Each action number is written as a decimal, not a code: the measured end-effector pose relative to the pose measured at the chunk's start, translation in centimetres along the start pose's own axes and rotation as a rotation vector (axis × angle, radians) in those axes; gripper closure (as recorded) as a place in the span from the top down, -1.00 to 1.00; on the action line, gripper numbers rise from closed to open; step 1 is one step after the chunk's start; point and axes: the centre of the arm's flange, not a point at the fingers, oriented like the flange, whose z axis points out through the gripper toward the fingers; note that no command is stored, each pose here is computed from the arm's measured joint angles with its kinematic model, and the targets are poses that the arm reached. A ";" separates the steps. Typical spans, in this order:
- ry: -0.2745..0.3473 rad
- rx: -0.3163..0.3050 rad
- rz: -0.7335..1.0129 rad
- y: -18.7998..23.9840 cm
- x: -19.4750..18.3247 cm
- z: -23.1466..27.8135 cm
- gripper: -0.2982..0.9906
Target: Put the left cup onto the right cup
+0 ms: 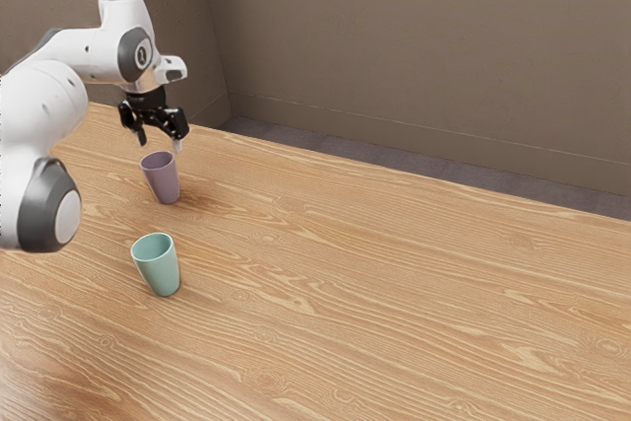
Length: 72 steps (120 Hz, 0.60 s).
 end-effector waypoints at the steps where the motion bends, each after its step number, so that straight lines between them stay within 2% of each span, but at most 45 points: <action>1: 0.001 -0.001 0.000 0.0 0.0 0.1 0.54; 19: 0.020 -0.028 -0.022 -1.1 0.1 1.2 0.54; 41: 0.039 -0.028 -0.027 -1.5 0.3 1.6 0.52; 72: 0.057 -0.014 -0.027 -1.9 0.5 1.6 0.17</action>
